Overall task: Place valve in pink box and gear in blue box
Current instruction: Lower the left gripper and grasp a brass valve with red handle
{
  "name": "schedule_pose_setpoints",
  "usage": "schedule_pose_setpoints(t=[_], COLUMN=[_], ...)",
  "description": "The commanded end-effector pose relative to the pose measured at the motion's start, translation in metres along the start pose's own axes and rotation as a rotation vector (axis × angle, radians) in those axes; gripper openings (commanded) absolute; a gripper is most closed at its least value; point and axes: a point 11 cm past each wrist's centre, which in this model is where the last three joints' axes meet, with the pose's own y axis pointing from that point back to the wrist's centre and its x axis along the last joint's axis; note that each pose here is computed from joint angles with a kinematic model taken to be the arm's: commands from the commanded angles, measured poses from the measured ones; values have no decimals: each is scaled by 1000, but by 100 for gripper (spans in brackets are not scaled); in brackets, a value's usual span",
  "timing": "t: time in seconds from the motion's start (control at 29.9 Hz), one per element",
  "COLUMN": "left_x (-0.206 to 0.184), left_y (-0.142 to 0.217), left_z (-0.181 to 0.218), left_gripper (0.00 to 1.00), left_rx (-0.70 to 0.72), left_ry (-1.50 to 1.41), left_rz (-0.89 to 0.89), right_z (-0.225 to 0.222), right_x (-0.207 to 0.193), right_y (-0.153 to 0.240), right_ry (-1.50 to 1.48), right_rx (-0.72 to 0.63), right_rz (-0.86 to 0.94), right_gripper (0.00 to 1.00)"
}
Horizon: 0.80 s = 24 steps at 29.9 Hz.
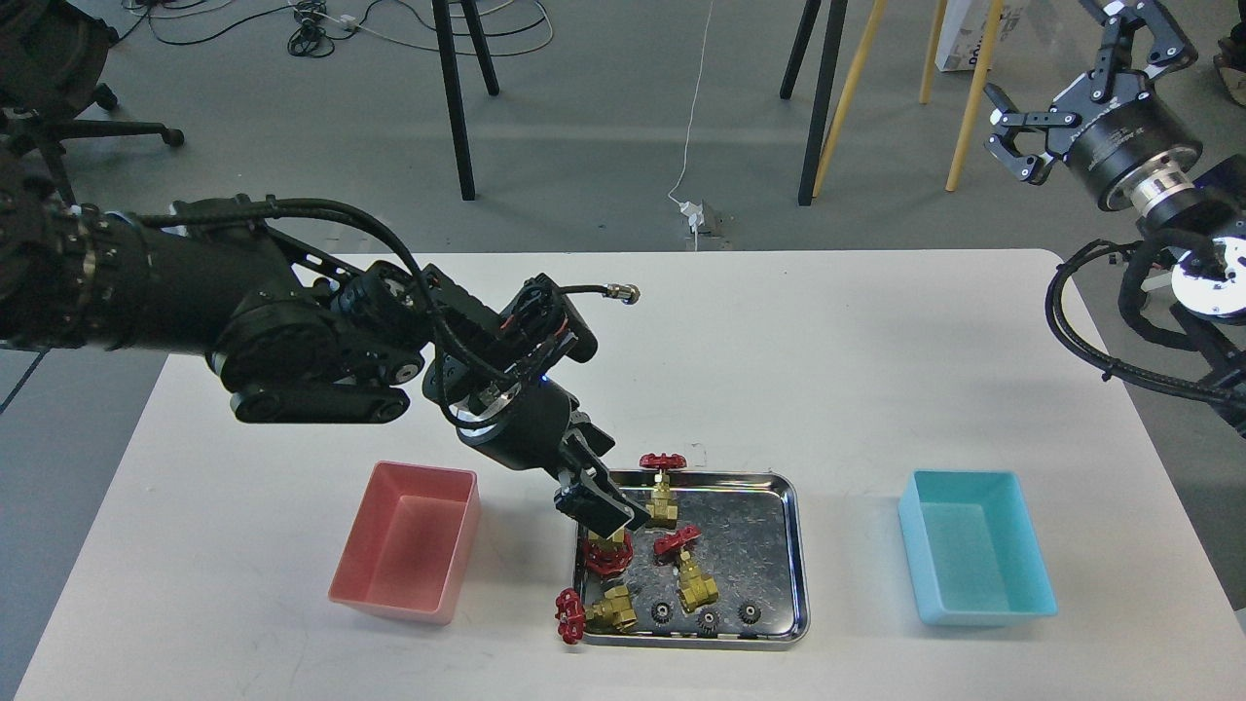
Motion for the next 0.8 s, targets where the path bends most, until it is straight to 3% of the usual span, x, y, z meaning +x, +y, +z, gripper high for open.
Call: schedule_pose_setpoints(t=[0.0,0.27,0.77], left_x=[-4,-25,-70], left_y=[-5,-19,-45], left_z=[-6,-11,-21], left_gripper=[100,100,99], left_rx=[-5,-25,-20], left_ry=[9,58,53], left_rz=[98,210,226], right_z=[-12,7,19], right_x=[-34,-48,-40], right_y=[-26,-35,-28], right_ry=[0,-20,-25], right_rx=[27,4,-19], right_rz=[-72,-93,-78], right_gripper=[100,100,100])
